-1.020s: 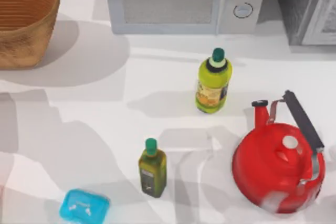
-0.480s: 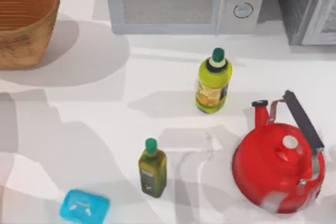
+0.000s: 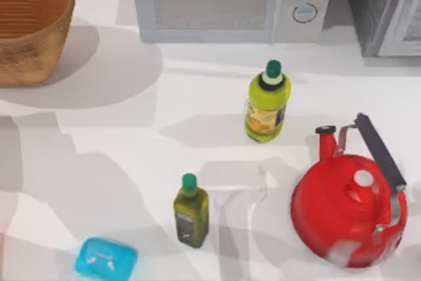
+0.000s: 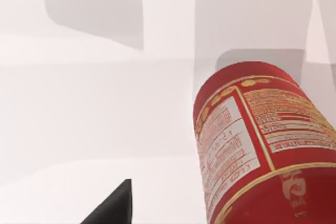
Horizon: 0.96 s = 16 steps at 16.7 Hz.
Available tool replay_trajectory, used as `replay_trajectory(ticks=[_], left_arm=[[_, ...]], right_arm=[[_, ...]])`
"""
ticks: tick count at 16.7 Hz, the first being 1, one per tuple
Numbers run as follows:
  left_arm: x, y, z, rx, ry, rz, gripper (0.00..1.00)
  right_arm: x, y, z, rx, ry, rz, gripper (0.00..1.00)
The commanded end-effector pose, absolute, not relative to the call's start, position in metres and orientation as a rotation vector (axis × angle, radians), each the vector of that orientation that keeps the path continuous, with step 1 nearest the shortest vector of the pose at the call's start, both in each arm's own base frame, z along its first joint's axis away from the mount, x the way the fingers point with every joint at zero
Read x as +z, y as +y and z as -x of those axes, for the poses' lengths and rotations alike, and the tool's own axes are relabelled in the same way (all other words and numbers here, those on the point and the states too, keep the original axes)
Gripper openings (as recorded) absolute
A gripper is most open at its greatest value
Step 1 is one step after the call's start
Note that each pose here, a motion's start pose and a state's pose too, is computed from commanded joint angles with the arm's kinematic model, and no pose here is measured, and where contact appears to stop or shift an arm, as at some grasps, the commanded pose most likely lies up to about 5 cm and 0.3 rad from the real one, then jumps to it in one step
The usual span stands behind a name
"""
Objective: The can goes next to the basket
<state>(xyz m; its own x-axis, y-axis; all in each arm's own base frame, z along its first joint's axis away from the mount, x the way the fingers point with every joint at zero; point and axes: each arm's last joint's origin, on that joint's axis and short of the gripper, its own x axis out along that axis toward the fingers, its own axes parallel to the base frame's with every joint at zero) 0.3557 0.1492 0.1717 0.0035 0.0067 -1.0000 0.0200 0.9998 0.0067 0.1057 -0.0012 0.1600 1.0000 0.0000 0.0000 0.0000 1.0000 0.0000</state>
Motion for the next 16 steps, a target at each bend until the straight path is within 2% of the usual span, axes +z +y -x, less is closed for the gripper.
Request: replay_trajectory(ticks=[5, 16], left_arm=[[0.172, 0.149, -0.356, -0.012, 1.568, -0.022, 1.0], [0.212, 0.149, -0.356, -0.011, 1.567, -0.022, 1.0]], right_arm=[[0.16, -0.001, -0.106, 0.0, 0.0, 0.0, 1.0], [0.16, -0.001, -0.106, 0.0, 0.0, 0.0, 1.0]])
